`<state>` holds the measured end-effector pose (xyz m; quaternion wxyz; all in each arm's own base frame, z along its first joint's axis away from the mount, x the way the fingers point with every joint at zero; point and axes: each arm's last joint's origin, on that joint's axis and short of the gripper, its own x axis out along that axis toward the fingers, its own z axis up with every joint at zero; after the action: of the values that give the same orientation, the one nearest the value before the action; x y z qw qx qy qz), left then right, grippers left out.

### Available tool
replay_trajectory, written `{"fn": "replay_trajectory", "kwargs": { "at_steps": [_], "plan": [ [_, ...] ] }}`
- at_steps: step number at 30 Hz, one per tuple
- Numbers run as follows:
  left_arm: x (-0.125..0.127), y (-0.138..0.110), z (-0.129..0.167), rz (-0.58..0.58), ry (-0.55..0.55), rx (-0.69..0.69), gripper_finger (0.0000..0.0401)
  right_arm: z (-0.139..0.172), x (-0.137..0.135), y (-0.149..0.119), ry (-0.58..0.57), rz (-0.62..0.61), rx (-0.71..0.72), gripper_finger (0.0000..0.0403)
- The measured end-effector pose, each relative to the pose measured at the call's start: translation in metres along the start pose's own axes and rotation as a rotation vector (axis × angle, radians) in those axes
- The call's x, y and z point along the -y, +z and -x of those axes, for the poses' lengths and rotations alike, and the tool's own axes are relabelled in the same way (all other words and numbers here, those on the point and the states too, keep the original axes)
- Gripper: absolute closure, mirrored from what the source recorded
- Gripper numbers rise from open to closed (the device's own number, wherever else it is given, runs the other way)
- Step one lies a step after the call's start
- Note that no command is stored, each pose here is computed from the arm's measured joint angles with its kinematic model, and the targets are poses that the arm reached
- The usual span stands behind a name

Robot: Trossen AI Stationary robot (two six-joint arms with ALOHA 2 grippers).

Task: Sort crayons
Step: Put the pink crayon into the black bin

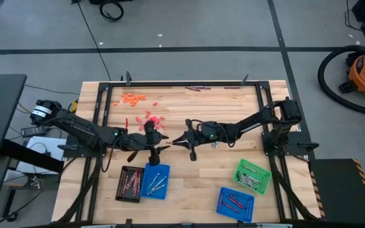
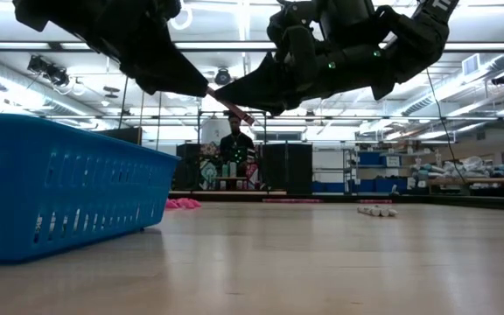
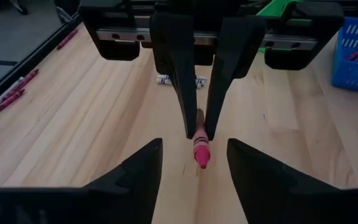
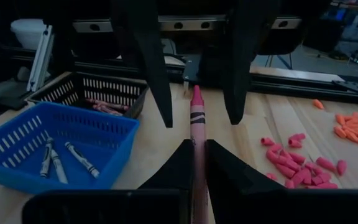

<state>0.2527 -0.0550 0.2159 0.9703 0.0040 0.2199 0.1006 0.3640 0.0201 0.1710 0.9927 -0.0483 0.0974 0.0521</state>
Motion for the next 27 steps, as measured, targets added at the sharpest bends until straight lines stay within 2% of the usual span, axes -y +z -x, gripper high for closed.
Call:
{"fn": "replay_trajectory", "kwargs": {
  "at_steps": [4, 21, 27],
  "plan": [
    [0.0, 0.0008, 0.0, 0.004, -0.001, 0.008, 0.023, 0.0, 0.0, 0.0, -0.001, -0.004, 0.0, 0.0366],
    [0.0002, 0.0011, 0.0, 0.001, -0.006, 0.01, 0.0373, 0.0, -0.0005, 0.0013, 0.002, -0.021, 0.013, 0.0366],
    [0.0002, 0.0015, 0.0, -0.008, -0.005, 0.014, 0.0376, 0.0, -0.0005, 0.0014, 0.002, -0.05, 0.014, 0.0345]
  ]
}}
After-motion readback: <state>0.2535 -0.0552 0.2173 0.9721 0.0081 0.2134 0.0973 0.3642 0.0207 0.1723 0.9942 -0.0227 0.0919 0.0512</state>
